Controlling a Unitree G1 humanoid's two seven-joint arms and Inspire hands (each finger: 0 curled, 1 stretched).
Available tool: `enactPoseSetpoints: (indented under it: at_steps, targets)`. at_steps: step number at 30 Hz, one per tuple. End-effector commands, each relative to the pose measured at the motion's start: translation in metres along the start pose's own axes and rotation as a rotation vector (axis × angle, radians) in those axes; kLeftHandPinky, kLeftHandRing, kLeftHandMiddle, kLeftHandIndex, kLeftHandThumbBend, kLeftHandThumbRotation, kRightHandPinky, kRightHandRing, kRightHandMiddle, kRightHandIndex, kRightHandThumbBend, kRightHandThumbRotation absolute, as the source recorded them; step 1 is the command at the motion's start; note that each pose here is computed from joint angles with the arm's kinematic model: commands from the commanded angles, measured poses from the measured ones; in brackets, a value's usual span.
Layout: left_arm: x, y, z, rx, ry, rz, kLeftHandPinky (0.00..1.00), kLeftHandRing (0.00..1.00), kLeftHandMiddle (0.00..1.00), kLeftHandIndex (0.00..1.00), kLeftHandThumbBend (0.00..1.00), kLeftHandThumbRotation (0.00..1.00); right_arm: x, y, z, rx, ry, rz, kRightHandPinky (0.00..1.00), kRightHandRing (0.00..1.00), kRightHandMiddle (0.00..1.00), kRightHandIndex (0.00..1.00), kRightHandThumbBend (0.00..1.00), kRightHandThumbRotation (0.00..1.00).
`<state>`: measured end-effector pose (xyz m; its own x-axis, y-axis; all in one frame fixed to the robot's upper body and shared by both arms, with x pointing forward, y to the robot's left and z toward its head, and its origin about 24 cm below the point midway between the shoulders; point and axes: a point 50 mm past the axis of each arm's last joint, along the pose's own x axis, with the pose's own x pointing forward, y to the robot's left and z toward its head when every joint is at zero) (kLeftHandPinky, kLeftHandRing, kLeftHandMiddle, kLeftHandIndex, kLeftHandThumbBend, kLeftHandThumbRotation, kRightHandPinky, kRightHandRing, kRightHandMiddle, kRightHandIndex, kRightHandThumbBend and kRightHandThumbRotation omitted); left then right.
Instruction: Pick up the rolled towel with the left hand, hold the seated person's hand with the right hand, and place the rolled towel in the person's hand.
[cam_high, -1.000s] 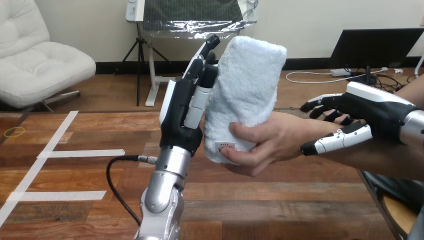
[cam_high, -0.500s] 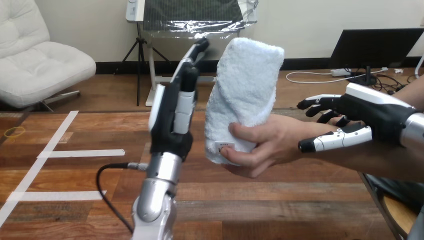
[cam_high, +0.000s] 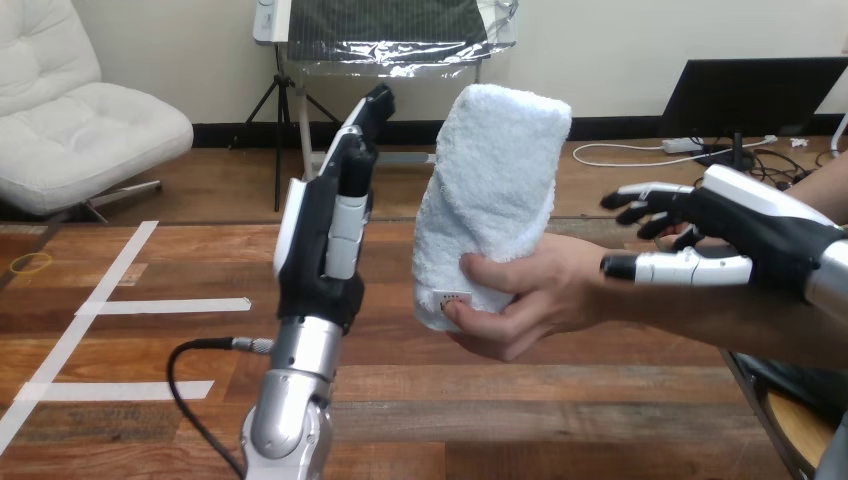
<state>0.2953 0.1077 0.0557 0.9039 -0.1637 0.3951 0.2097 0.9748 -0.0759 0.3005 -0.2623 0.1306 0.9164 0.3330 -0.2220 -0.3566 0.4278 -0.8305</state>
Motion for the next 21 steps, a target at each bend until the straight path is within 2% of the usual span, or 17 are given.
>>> enactPoseSetpoints:
  at_steps: [1, 7, 12, 18, 21]
  targets:
    - [0.009, -0.005, 0.017, -0.004, -0.083, -0.017, 1.00, 1.00, 0.93, 0.90, 0.93, 1.00, 0.001, -0.001, 0.011, 0.073, -0.081, -0.119, 0.68, 0.83, 0.87, 0.88, 0.93, 0.99]
    - [0.007, -0.004, 0.018, 0.003, -0.083, -0.011, 1.00, 1.00, 0.94, 0.91, 0.91, 1.00, 0.001, 0.002, 0.013, 0.128, -0.107, -0.186, 0.73, 0.86, 0.89, 0.90, 0.83, 1.00]
    - [0.005, -0.004, 0.020, 0.003, -0.084, -0.006, 1.00, 1.00, 0.95, 0.91, 0.91, 1.00, 0.000, 0.004, 0.014, 0.175, -0.137, -0.253, 0.78, 0.89, 0.90, 0.91, 0.69, 1.00]
    - [0.003, -0.002, 0.022, 0.004, -0.085, 0.001, 1.00, 1.00, 0.96, 0.92, 0.92, 1.00, -0.001, 0.007, 0.018, 0.221, -0.163, -0.323, 0.83, 0.91, 0.91, 0.92, 0.63, 1.00]
    - [0.001, -0.001, 0.024, 0.007, -0.088, 0.005, 1.00, 1.00, 0.96, 0.93, 0.92, 1.00, -0.002, 0.009, 0.022, 0.263, -0.193, -0.378, 0.86, 0.93, 0.92, 0.92, 0.63, 1.00]
